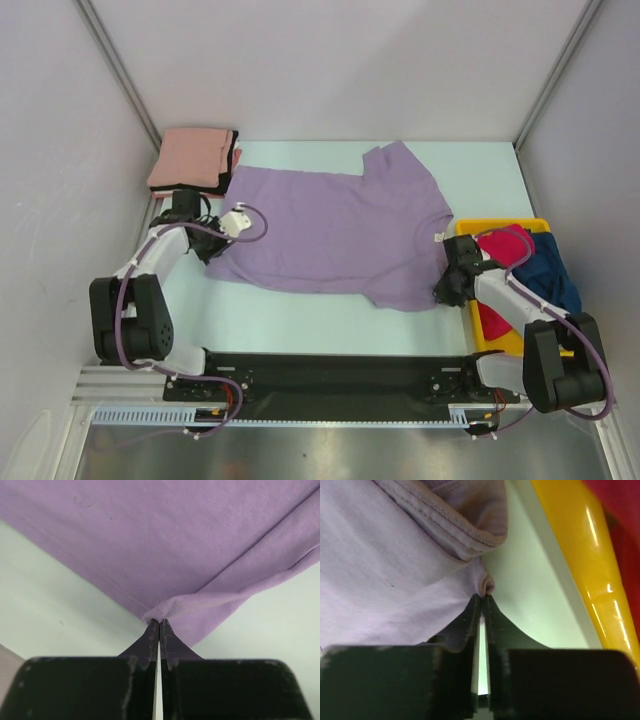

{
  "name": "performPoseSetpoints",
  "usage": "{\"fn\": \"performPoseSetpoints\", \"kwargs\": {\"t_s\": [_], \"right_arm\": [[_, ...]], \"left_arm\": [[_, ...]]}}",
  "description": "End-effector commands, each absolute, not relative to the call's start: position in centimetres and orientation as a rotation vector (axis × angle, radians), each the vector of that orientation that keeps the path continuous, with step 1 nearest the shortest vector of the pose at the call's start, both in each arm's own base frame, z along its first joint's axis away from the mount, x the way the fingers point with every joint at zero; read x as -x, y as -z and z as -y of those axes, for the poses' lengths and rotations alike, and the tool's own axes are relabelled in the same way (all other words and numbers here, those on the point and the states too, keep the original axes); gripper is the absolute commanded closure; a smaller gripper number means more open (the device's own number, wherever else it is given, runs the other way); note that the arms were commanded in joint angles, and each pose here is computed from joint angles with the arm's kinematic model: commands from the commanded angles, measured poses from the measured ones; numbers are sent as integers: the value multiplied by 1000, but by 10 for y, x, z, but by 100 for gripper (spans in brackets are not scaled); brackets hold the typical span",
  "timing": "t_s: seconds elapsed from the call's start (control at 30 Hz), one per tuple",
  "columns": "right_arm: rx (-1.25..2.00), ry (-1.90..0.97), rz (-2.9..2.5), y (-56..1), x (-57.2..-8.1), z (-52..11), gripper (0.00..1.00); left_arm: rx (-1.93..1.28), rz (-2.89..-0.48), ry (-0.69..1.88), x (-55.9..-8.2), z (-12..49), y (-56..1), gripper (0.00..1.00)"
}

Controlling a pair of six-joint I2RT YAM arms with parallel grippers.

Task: Fold and stack the t-shirts
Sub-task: Fold the tshirt

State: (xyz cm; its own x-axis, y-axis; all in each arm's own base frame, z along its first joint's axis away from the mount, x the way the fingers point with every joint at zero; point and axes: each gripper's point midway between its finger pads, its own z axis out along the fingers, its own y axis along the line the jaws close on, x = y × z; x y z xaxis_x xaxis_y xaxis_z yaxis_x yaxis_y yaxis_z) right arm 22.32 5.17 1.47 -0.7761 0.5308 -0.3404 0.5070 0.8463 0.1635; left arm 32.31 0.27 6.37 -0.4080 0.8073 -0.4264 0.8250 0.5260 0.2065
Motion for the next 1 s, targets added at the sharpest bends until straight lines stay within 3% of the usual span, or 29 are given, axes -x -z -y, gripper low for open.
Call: {"fn": "performPoseSetpoints", "kwargs": {"t_s": [0.0, 0.27, 0.43, 0.97], "right_arm": [[-809, -97, -2602, -14, -226, -47, 100], [-740, -145, -2464, -82, -254, -43, 100], [-624, -167, -2334, -141, -306, -41, 100], [-464, -145, -2303, -159, -447, -41, 100]], "left_arm": [[-1229, -2242, 64, -327, -3, -84, 100], [-994, -2238, -6, -350, -19, -111, 100], [-860, -2219, 14, -373, -17, -127, 100], [-713, -2240, -76, -438, -38, -127, 100]]}}
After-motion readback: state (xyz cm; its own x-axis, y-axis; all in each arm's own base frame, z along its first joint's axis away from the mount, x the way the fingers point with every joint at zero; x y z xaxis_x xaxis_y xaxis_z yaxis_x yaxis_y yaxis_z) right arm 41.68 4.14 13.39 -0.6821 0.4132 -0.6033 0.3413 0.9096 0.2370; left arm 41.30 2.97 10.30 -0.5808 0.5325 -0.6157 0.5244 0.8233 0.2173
